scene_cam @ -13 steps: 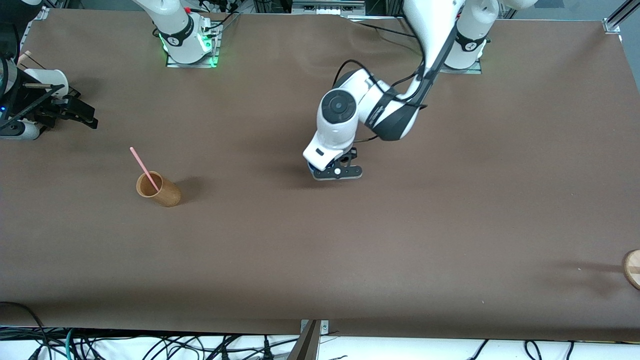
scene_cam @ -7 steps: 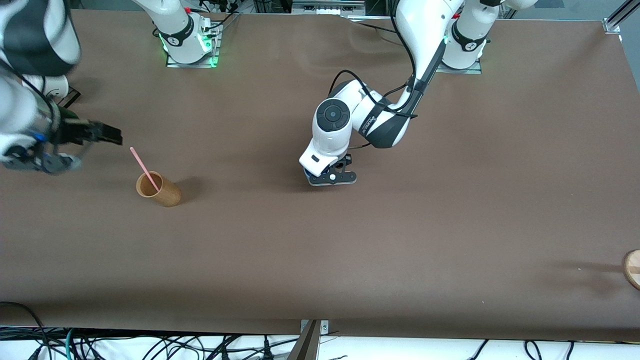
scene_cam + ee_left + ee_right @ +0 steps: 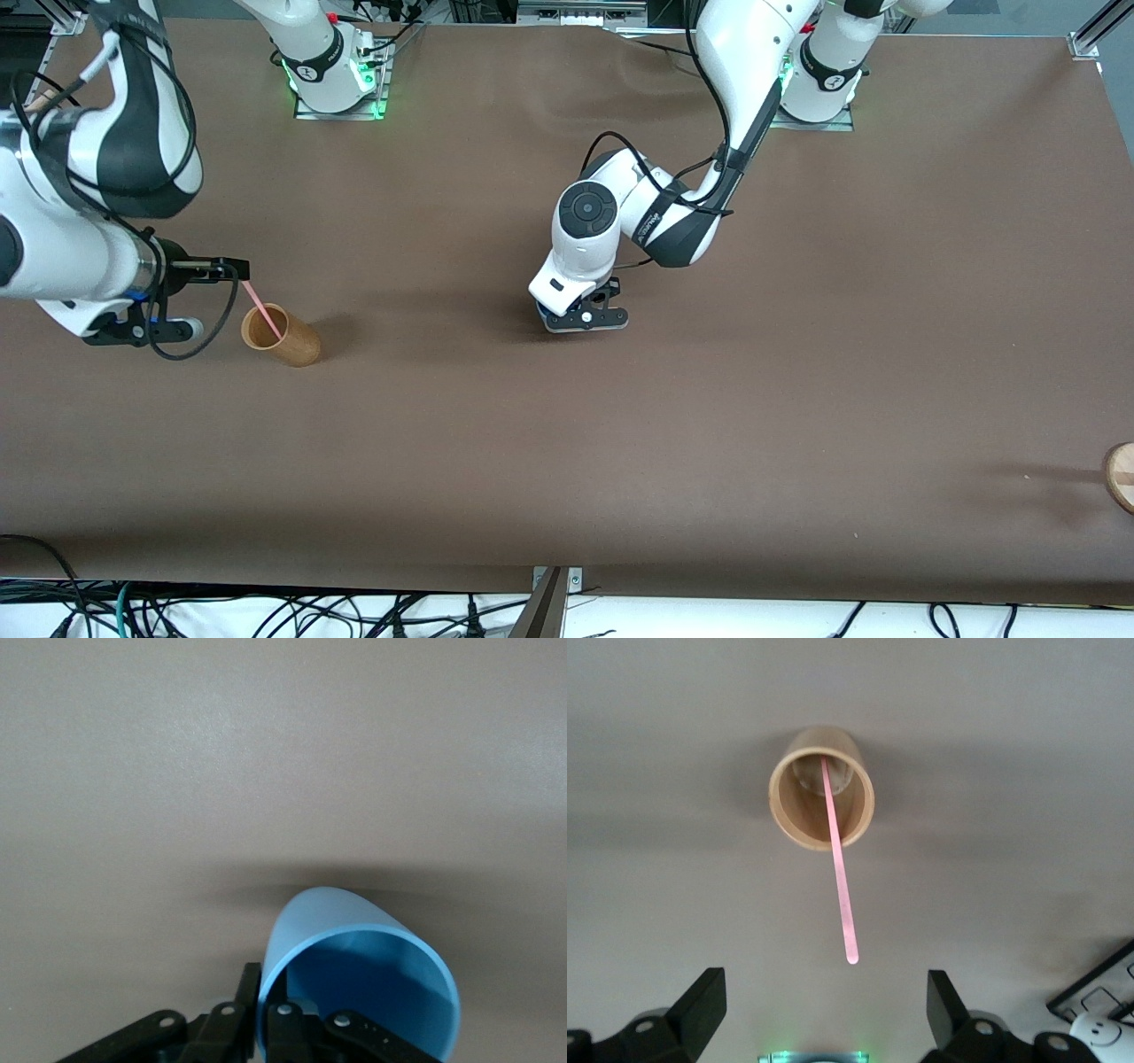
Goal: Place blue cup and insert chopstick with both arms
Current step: 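Carry the blue cup to mid-table while the right gripper reaches the chopstick, then release the blue cup and raise the left gripper away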
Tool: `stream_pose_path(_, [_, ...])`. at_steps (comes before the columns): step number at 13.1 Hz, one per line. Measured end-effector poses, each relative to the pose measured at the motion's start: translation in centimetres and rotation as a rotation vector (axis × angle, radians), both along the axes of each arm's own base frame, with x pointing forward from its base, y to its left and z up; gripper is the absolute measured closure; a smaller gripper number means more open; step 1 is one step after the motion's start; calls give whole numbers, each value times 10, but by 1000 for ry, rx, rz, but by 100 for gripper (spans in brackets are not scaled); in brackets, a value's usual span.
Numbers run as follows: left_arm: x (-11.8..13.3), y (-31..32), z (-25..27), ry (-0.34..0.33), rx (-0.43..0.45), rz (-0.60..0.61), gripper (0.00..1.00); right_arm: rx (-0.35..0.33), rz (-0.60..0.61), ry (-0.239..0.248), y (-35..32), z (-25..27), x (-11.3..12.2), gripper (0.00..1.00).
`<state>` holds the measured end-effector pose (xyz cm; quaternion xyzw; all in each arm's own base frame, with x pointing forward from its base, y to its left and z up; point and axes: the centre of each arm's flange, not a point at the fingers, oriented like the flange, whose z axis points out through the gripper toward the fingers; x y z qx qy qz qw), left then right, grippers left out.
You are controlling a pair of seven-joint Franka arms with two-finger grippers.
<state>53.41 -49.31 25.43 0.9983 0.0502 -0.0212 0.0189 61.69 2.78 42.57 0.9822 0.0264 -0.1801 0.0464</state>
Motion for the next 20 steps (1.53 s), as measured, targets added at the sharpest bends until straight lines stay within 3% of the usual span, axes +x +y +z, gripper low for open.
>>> stream_pose_path(2, [2,1,1,-4,-1,2,70,-9,-6,54,-1,-13,5,0])
stream_pose_path(5, [9,2,10,-23,-11,12,39,-17,-10,96,-2,-34,9,0])
stream_pose_path(9, [37,28,63,-63,-40,63,1,-19,-38,151,-18,-66,11,0])
stream_pose_path(15, [71,114,198,-112,-82,145,0,9,-60,230,-16,-102,8,0])
stream_pose_path(19, [90,213,257,-103,-58,0,0,8,-63,265,-17,-109,5,4])
stream_pose_path(20, [95,247,270,-92,-51,-22,0,8,-64,271,-18,-111,5,14])
